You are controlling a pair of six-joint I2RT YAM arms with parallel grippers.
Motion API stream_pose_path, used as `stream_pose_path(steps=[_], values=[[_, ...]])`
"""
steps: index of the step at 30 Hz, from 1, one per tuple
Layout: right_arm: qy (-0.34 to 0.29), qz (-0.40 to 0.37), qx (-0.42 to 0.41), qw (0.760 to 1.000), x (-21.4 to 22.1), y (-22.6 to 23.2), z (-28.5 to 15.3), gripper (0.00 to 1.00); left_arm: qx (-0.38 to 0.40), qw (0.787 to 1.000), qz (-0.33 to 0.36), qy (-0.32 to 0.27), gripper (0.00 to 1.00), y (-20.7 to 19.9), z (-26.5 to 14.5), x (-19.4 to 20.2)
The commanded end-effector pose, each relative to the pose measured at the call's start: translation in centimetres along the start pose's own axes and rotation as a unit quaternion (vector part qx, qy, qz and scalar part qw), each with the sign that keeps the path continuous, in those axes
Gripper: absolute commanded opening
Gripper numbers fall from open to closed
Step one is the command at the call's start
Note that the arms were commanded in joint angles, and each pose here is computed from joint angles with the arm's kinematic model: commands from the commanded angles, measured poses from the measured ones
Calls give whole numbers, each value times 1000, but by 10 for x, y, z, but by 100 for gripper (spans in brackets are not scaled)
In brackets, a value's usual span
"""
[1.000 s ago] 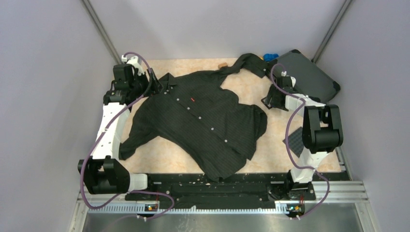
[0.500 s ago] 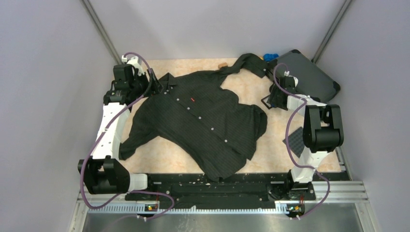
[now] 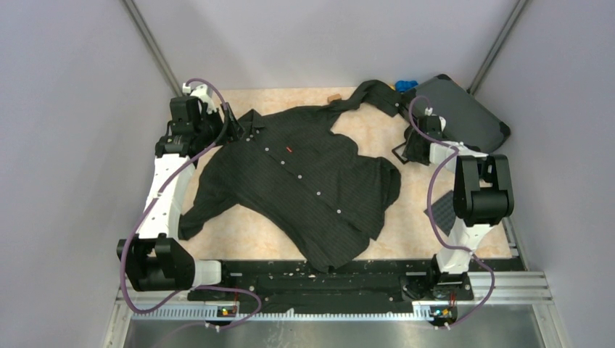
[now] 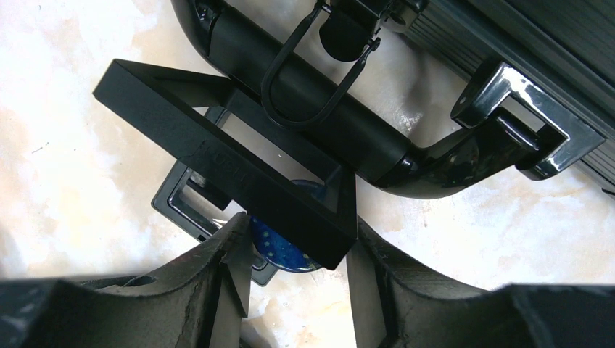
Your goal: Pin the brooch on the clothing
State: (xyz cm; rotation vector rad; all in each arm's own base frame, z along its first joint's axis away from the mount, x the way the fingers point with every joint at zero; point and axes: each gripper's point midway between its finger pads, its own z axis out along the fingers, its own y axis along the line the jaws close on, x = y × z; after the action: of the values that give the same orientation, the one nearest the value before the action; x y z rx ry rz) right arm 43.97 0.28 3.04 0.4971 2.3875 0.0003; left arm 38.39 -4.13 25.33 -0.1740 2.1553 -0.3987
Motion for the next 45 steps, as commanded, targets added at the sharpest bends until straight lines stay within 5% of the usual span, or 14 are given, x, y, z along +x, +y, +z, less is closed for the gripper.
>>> stream_pose_path(steps=[1,10,16,20,24,32,45], values=[[-49,5,-14,999,-39,8,-19,38,15,1000,7,-25,74,-8,-8,-11],[-75,-24,-54,995,-52,26,-62,34,61,998,-3,-18,74,-27,-7,-7],[-99,-139,-142,975,-38,92,-103,34,107,994,11,8,74,-60,-1,9],[-113,-264,-249,925,5,173,-148,34,174,984,9,34,74,-96,-2,24],[-135,-358,-363,850,54,243,-202,34,235,970,-10,58,73,-121,-4,34],[-195,-429,-481,739,106,309,-296,33,285,954,-46,83,71,-134,-8,49],[-245,-455,-491,701,103,316,-343,33,407,891,-1,202,62,-183,-37,119]])
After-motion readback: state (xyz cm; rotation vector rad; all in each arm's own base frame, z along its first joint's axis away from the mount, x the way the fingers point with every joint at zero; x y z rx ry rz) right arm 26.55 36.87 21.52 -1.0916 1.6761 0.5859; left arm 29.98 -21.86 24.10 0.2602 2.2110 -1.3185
